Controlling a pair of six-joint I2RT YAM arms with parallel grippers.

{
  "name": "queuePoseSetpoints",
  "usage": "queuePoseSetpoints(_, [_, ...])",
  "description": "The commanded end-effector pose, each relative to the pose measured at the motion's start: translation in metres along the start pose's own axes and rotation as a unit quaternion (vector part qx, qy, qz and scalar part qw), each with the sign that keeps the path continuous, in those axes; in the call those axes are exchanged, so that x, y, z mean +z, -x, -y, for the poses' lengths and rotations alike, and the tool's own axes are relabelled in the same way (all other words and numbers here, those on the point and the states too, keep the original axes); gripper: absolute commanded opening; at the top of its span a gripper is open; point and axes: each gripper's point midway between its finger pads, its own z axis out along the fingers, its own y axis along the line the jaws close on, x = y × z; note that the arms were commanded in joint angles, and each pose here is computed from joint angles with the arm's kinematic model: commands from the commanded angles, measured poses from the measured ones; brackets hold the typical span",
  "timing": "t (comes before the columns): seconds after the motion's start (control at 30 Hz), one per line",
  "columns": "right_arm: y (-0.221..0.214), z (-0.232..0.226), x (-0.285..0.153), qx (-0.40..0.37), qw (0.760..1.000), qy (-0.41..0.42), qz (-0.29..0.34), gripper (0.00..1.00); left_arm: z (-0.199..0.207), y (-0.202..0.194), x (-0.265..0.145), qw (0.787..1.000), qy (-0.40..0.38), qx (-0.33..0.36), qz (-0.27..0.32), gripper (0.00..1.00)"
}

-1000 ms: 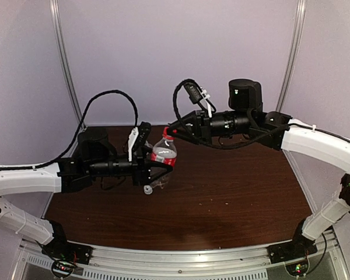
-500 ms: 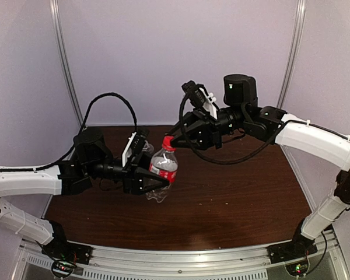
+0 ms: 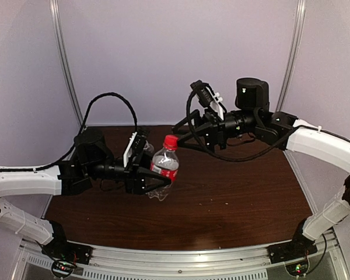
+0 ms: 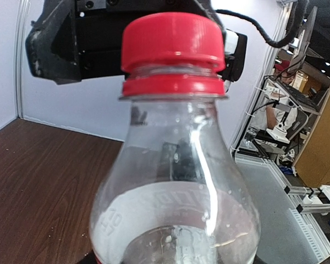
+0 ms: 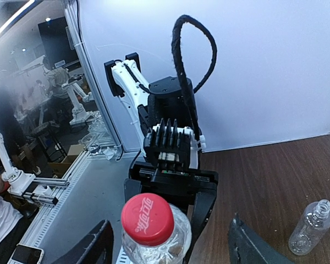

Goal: Unscrew the bottle caps

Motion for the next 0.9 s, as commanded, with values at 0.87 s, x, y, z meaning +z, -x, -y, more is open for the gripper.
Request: queuePoseSetpoints(0.87, [0.018,0.073,-0.003,0.180,0.940,-0.286,0.049,0.74,-0.069,0.022,-0.004,0.980,0.200,0.003,0.013,0.44])
